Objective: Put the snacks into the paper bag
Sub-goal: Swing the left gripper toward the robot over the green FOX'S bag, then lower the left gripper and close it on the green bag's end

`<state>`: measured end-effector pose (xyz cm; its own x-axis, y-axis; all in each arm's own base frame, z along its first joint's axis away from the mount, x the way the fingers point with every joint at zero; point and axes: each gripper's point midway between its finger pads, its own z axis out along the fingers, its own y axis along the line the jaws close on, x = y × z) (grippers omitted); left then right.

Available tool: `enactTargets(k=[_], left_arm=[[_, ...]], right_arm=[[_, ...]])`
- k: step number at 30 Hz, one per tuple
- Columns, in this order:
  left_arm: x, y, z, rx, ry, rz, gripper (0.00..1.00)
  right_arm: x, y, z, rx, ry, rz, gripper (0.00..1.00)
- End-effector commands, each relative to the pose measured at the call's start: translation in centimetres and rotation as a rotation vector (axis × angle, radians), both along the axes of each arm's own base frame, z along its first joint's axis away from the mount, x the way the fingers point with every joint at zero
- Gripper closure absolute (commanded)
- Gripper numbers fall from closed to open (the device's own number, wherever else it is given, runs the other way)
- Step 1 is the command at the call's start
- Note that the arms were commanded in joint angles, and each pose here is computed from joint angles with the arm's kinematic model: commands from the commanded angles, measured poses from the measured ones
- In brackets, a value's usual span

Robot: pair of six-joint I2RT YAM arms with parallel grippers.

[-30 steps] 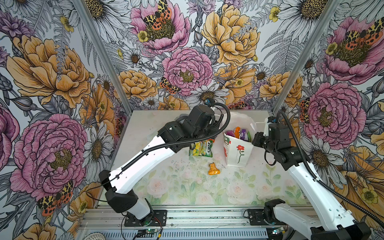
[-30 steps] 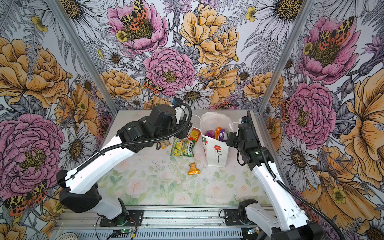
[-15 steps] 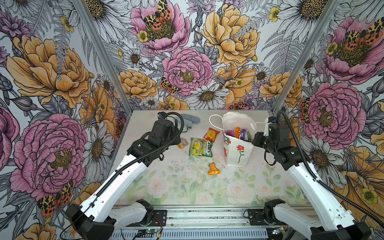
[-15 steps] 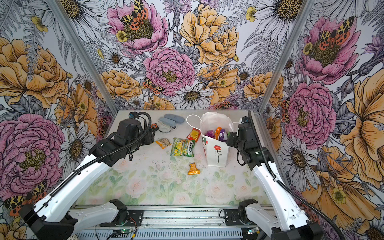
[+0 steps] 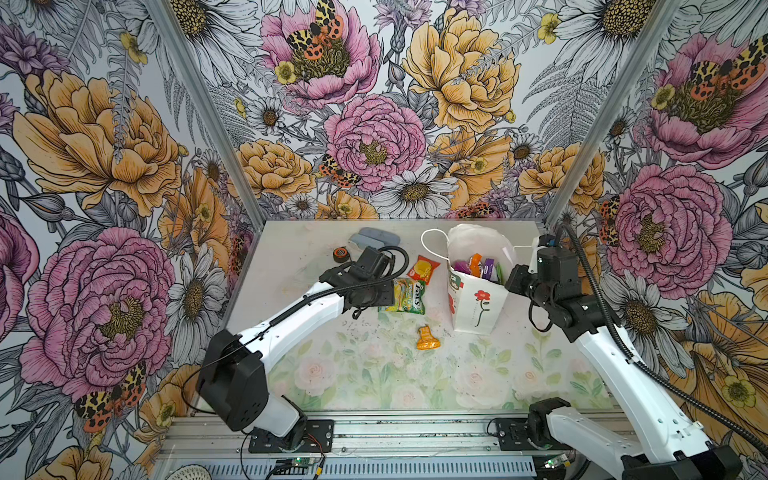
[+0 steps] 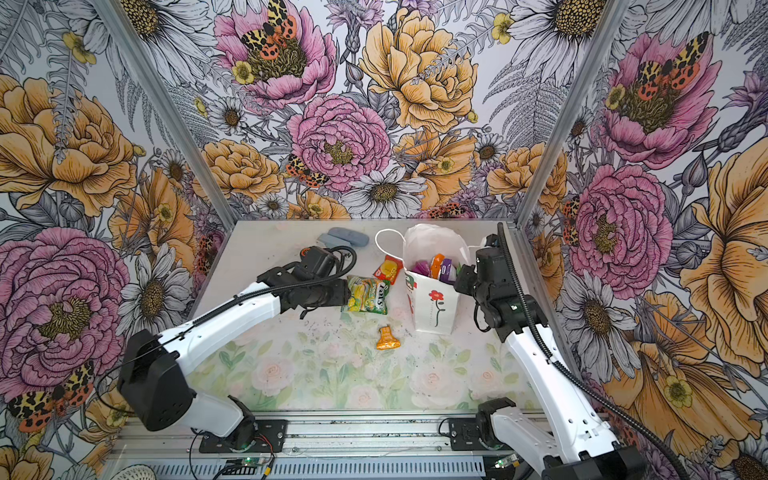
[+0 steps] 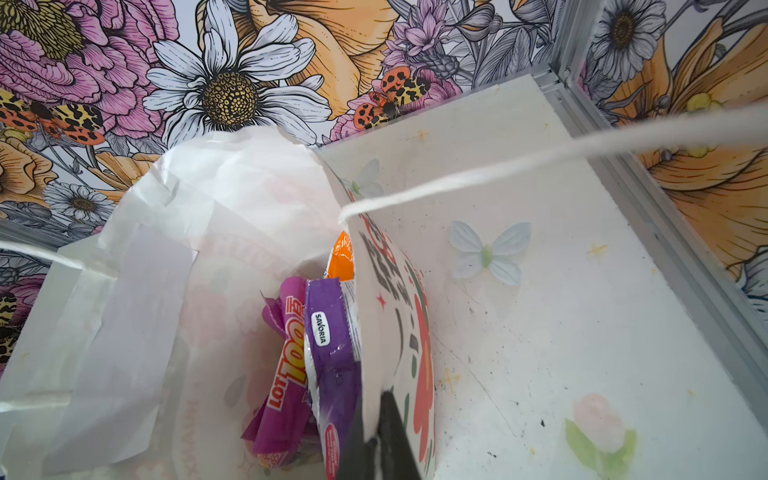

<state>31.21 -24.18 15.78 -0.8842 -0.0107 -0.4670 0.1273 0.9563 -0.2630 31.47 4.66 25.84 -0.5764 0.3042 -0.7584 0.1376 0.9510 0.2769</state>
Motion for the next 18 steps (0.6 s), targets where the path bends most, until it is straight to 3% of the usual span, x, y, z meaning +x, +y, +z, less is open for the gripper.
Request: enactTargets(k=[1, 9, 18], left_arm=[[0.3, -3.5, 1.0, -0.053, -0.012, -0.066, 0.35], [2.4, -7.7, -1.2, -0.007, 0.009, -0.132, 0.33], [4.9, -8.8, -5.0, 0.144, 0.06, -0.15, 0.32]], right_arm=[[0.0, -0.6, 1.1, 0.005, -0.048, -0.031, 1.0], [-0.1, -0.7, 1.2, -0.002, -0.053, -0.03, 1.0], [-0.2, -0.9, 1.4, -0.017, -0.062, -0.033, 1.0]])
